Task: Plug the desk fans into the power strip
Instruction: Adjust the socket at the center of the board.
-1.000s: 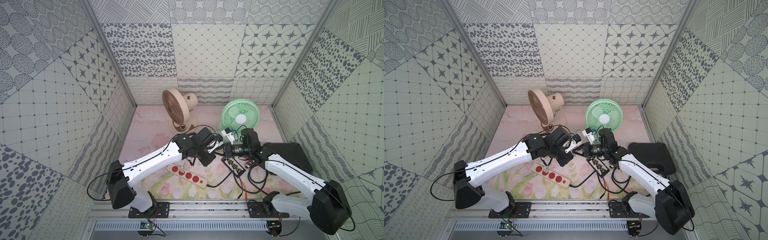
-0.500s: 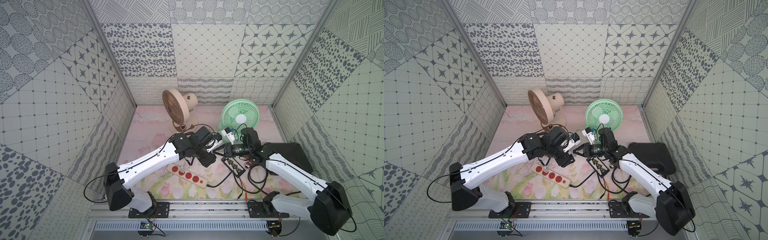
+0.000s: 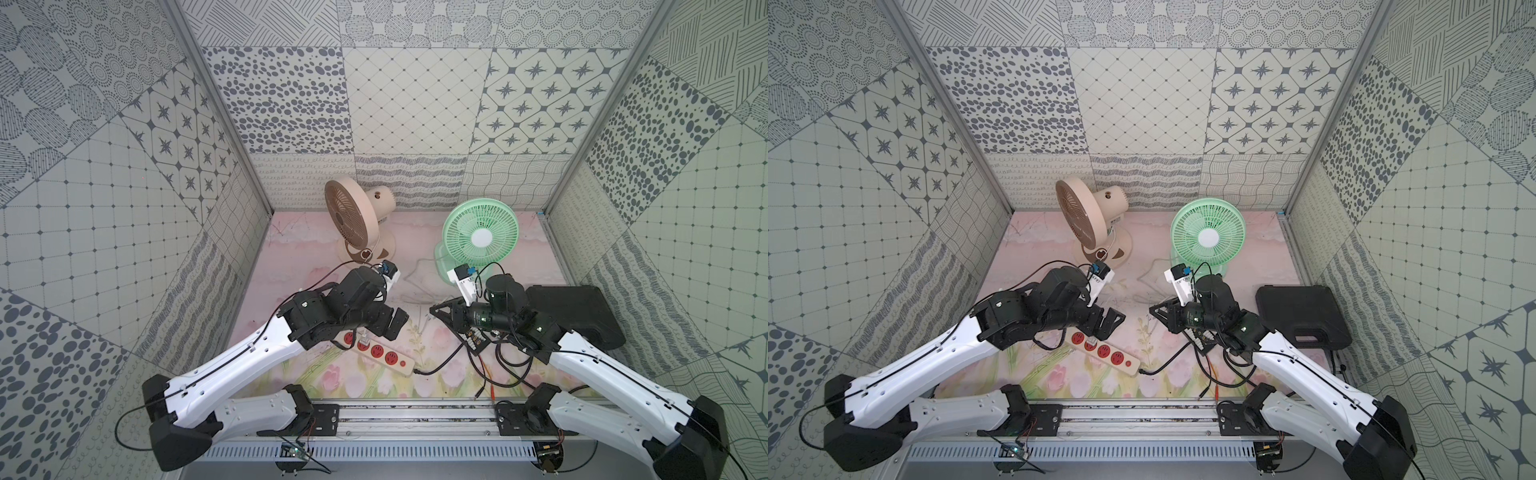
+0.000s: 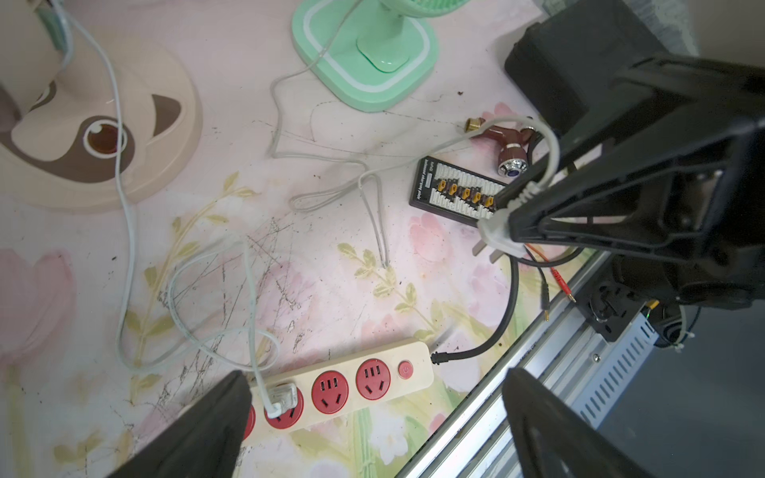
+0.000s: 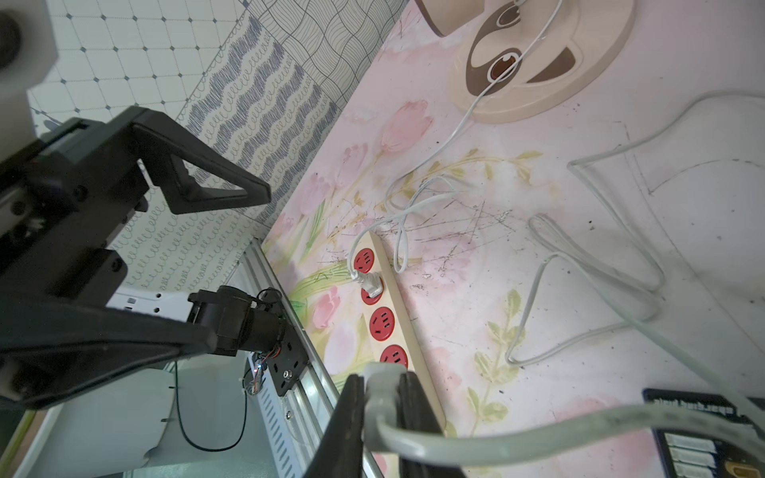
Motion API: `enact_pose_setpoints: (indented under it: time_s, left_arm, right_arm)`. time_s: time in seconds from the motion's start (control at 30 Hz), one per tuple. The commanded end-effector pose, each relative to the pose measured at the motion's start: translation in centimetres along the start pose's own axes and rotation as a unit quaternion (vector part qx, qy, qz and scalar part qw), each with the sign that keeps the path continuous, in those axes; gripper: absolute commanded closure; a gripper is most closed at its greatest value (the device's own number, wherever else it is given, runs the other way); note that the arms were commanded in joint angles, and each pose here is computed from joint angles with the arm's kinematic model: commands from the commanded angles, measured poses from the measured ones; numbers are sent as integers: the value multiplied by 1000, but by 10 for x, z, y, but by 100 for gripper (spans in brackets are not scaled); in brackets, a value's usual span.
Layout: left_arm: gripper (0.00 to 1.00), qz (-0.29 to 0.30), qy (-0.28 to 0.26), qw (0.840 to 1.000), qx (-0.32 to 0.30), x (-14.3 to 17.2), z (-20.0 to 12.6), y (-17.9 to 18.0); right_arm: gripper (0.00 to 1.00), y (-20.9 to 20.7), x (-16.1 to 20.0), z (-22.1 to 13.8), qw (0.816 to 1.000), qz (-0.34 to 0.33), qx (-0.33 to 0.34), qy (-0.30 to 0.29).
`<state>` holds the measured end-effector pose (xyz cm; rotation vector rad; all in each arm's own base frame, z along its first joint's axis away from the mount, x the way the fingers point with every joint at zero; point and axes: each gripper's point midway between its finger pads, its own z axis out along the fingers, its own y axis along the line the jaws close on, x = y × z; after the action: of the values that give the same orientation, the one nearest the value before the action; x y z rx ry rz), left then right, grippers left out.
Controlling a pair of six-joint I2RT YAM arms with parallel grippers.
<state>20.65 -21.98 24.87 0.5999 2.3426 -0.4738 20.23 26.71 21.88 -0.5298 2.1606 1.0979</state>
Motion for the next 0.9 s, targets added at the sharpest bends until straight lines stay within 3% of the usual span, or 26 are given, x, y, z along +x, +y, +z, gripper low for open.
enact_pose_setpoints:
  time_s: [0.0,0.23,0.47,0.77,0.87]
  left_arm:
    - [0,-153,-63,985,-47,9,-25,38]
    - [0,-245,-94,961,-89,52,-48,73]
    - [4,-308,-100,936,-136,98,-43,102]
    - [18,-347,-92,918,-169,125,-23,119]
    - [29,-360,-79,914,-171,133,-10,122]
  right_arm:
    - [100,-5,-7,5,998,-48,34,-30]
    - [100,2,7,23,990,-130,38,-29]
    - [100,11,22,39,981,-191,15,-2]
    - [100,30,41,61,973,-228,-39,21]
    - [100,32,47,68,971,-235,-42,27]
